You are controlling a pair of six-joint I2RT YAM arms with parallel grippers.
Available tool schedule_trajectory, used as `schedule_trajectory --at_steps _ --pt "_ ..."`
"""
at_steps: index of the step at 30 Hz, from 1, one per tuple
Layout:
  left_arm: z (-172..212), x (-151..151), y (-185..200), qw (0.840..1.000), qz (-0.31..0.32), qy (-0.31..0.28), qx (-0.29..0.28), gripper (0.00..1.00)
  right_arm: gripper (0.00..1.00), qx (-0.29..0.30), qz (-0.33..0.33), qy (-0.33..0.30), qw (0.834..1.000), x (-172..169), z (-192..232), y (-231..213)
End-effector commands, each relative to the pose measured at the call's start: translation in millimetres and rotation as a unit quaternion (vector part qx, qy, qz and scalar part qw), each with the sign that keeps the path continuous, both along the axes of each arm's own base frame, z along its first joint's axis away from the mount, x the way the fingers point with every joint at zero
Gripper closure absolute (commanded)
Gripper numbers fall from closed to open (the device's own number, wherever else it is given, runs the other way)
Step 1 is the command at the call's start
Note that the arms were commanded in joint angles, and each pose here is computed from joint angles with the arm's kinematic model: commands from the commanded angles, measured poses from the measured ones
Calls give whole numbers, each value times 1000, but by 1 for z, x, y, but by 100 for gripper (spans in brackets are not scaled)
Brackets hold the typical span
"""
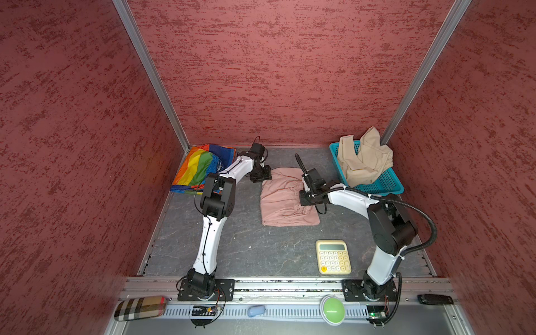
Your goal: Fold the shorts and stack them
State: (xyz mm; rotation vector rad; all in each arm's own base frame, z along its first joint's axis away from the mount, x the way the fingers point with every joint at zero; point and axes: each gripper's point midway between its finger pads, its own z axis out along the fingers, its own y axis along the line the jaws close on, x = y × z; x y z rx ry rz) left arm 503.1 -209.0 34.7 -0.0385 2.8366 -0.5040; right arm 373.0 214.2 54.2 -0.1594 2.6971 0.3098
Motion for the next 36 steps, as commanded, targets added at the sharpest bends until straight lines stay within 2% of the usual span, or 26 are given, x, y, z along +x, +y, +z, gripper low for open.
schedule_trajectory --at_steps 1,2,8,19,26,27,28,30,32,36 --pt "1 9 -2 1000 4 -11 -10 43 92 4 -1 -7 1000 0 8 -5" --pt "0 10 -2 1000 7 -11 -12 48 92 4 -1 -6 1000 -1 7 -5" --pt "-2 18 7 999 24 -18 -13 99 94 6 -4 -4 1000 -4 7 -10" --pt "6 32 49 997 66 -32 -28 100 97 17 -28 2 999 -13 4 -34" --pt "4 35 57 996 72 -35 -27 100 94 30 -25 0 999 -6 10 -33" --pt "7 36 56 996 75 -35 -35 100 87 34 -22 -2 999 -6 13 -32" --pt "9 37 54 996 74 -36 -43 100 75 37 -20 -4 999 -5 16 -31" --pt "19 39 50 994 76 -43 -59 100 44 44 -16 -15 999 -5 30 -29" --pt "28 41 46 993 79 -49 -70 100 29 57 -14 -38 998 -4 52 -25" --pt "33 43 42 990 89 -46 -98 100 12 79 3 -63 995 -8 86 -1"
